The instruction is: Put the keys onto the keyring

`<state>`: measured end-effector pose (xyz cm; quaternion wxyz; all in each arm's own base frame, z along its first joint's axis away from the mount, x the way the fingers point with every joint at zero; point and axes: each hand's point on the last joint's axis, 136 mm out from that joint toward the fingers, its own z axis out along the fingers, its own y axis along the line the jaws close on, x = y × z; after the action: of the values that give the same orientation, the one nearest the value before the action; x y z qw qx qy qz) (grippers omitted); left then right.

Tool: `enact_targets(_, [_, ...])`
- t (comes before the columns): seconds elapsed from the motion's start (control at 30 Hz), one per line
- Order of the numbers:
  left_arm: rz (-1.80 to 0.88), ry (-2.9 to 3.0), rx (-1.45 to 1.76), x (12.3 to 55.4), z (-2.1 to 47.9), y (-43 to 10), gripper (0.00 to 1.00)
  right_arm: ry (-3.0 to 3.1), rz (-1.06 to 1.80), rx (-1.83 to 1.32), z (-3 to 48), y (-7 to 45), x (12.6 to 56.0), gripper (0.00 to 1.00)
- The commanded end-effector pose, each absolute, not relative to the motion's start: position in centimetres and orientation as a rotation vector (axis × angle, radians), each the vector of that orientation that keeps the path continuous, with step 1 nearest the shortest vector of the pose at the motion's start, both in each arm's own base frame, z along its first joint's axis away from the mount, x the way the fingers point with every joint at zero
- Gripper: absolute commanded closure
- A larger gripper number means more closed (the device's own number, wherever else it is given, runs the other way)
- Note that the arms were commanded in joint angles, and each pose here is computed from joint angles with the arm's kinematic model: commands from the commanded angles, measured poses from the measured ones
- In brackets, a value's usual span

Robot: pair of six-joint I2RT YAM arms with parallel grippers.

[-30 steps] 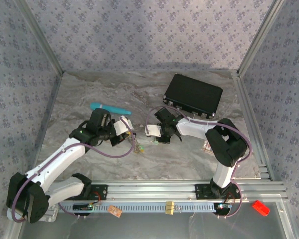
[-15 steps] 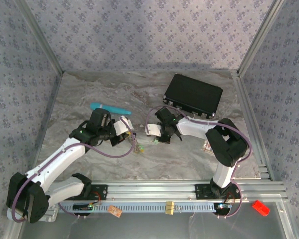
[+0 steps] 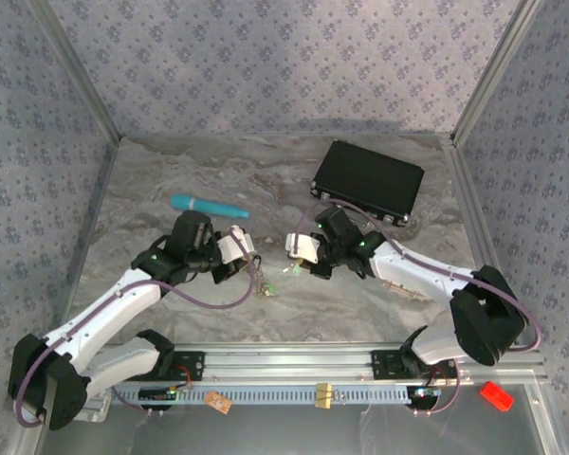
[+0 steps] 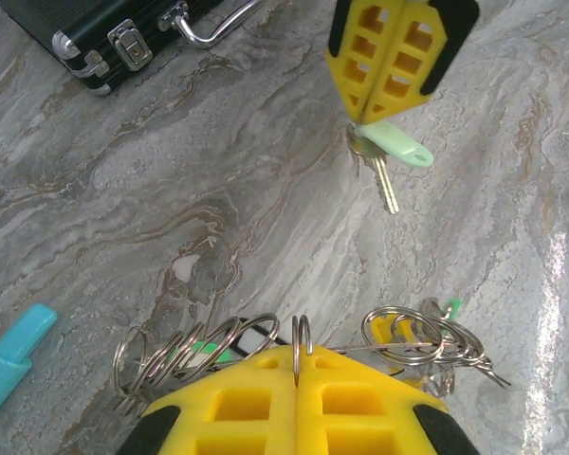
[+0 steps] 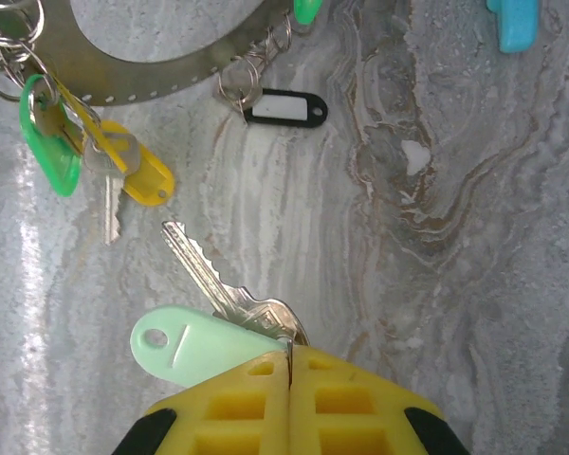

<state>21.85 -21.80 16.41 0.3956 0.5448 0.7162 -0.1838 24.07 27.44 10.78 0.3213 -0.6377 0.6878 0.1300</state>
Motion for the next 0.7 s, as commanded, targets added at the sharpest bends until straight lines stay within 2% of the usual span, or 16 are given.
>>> enact_targets(0.0, [-0.499,1.769,1.361,21.5,17.3,-22.3,1.00,1.943,0.338,-1.637,9.2,27.1,23.2,1.00])
enact_targets(0.1, [-0.496,1.773,1.358,21.5,17.3,-22.2,1.00,2.072,0.296,-1.592,8.0,26.7,22.4,1.00])
enact_targets(0.43, [-0.492,1.764,1.358,21.7,17.3,-22.4,1.00,2.530,0.263,-1.102,4.8,25.8,22.7,1.00])
enact_targets(0.67, [-0.486,1.763,1.356,21.8,17.3,-22.3,1.00,2.628,0.228,-1.020,2.9,25.9,23.3,1.00])
